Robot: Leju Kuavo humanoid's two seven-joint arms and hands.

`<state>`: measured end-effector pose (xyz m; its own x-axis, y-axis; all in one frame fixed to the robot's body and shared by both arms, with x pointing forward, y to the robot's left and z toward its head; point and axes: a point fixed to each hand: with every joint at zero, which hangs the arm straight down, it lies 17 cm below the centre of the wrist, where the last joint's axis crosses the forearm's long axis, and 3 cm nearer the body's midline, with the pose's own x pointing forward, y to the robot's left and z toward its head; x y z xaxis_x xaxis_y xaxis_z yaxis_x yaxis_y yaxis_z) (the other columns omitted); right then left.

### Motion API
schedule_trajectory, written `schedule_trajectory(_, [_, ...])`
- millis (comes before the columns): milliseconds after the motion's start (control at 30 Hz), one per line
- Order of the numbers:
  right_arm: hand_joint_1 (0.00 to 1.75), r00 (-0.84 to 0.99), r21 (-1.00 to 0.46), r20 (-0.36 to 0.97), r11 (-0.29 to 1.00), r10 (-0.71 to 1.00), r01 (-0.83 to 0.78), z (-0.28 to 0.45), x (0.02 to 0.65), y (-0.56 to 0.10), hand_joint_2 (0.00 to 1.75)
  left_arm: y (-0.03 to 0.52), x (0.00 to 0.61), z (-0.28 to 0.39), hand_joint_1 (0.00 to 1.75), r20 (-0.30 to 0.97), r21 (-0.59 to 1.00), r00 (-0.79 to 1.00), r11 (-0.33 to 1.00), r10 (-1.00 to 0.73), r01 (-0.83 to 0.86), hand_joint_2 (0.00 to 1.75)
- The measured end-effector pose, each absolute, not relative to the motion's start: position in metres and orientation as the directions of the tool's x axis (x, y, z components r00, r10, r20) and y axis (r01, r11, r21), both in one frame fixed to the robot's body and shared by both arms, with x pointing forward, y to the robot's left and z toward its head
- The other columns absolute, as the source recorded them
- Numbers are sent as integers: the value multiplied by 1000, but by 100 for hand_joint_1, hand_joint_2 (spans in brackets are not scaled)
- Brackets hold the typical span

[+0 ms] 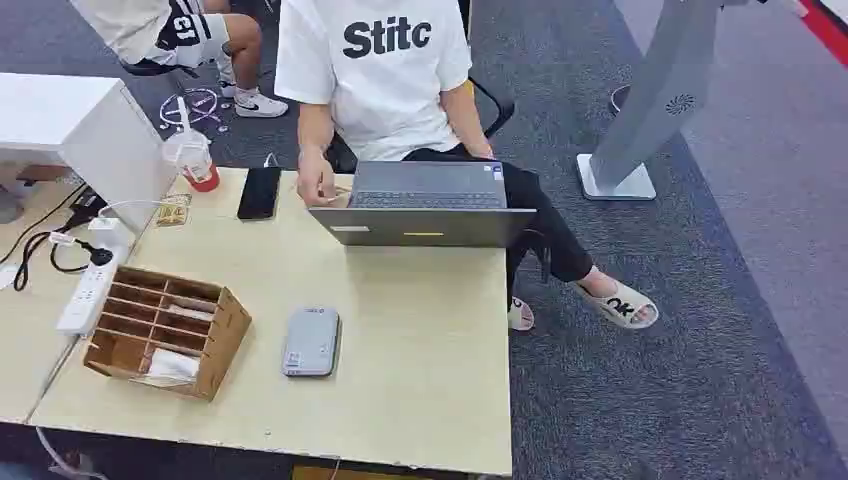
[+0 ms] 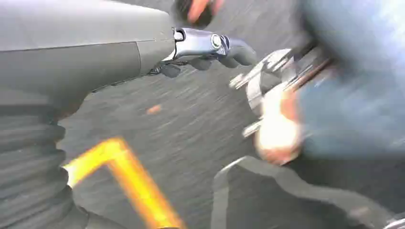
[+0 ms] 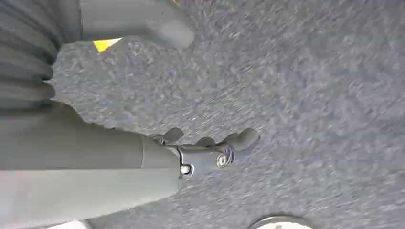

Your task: Pass the card to the sensor for recognition and then transmit it.

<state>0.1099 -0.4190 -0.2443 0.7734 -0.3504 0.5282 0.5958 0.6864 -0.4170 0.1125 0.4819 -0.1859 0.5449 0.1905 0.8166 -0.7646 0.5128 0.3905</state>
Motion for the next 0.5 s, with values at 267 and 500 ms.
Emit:
schedule_trajectory(267, [0,862,-450,311,738,-399,504,-263,75,-374,175,571,145,-56,0,969,246,235,368,-75,-897,175])
schedule_trajectory(500, [0,856,-391,255,762,-449,516,-270,70,-339,175,550,165,122,0,892,182,-13,388,-451,-904,175])
